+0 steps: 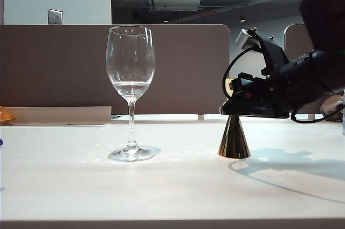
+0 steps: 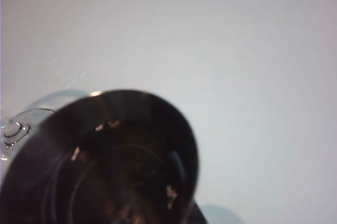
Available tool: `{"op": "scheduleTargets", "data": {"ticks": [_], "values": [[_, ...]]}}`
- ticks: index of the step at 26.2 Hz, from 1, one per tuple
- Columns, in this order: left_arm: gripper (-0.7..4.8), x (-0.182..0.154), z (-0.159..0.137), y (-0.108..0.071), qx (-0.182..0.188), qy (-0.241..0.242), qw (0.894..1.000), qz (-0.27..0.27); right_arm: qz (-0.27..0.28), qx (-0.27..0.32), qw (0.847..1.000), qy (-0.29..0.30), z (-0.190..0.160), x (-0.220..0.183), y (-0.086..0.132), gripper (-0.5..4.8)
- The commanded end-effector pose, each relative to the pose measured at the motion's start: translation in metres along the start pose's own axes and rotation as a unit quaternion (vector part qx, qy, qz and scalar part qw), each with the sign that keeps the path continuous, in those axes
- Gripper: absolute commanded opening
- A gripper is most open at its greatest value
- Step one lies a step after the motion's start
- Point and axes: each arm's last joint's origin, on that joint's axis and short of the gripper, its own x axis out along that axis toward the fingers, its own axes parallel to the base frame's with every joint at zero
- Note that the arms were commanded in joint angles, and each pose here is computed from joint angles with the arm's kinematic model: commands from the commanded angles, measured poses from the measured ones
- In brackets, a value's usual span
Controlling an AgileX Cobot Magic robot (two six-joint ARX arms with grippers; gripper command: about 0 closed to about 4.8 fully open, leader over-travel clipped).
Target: Pick up the jigger and pour the water inside into the glass.
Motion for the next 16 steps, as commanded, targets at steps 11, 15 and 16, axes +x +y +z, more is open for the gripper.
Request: {"op": "scheduleTargets", "data": {"ticks": [11,15,16], "values": [[-0.05,0.0000,-0.0002,0.0000,0.004,0.000,1.000,-0.003,0.001,-0.003,1.000,-0.010,0.0033,0.0003,0.0003,0.52],[-0.05,0.0000,-0.0003,0.0000,0.004,0.000,1.000,-0.003,0.001,-0.003,1.000,-0.012,0.0041,0.0001,0.0003,-0.01],[-0.05,0.0000,-0.0003,0.0000,0.004,0.000,1.000,-0.003,0.001,-0.004,1.000,-0.013,0.0051,-0.0004,0.0005,-0.01]]}}
